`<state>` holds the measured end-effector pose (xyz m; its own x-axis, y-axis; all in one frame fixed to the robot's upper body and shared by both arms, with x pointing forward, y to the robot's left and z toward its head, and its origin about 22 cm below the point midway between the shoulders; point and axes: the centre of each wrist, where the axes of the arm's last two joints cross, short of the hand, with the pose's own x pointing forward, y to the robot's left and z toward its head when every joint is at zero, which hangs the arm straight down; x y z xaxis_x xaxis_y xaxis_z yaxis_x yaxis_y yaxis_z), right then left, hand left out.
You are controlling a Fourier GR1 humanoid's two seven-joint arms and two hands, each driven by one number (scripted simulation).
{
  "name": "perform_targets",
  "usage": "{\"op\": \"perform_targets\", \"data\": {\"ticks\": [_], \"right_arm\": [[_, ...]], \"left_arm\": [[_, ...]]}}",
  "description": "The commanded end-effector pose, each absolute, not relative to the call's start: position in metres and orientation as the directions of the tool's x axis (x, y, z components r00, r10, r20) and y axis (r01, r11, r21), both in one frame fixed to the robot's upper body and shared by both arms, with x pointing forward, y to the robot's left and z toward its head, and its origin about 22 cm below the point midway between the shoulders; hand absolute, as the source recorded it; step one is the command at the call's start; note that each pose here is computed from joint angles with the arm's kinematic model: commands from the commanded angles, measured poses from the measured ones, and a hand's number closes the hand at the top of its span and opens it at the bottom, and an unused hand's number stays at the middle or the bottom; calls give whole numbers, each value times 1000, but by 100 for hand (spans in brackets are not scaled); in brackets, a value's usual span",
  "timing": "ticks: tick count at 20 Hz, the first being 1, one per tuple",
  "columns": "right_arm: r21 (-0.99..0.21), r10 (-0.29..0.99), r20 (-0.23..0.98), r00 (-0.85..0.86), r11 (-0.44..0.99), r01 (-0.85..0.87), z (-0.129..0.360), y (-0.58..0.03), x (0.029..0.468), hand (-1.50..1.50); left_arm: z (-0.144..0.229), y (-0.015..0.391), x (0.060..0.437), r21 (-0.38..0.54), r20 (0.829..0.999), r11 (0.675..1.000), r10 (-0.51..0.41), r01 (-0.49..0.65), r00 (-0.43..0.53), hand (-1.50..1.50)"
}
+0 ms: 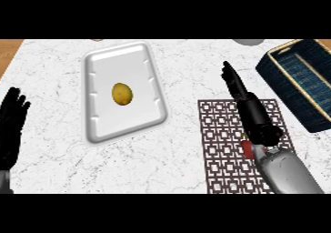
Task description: Pick the bell pepper from the placemat and place it in the basket
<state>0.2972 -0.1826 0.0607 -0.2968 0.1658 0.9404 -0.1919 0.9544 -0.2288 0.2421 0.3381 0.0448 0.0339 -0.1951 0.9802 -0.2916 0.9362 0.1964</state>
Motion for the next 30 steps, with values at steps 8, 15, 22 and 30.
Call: {"op": "perform_targets", "data": {"ticks": [8, 15, 22, 30], "right_arm": [[-578, 77, 741, -667, 577, -576, 135, -234, 319, 150], [-685, 68, 546, -835, 609, -399, 61, -177, 250, -150], [-810, 426, 554, -715, 472, -347, 127, -199, 227, -150], [-989, 851, 110, -513, 146, 30, 217, -225, 232, -150]], "left_arm": [[39, 310, 266, 195, 973, 976, -179, -101, 147, 0], [43, 314, 278, 188, 967, 979, -170, -80, 188, 0], [28, 322, 273, 194, 966, 977, -174, -93, 189, 0], [42, 329, 285, 188, 964, 977, -163, -100, 212, 0]]}}
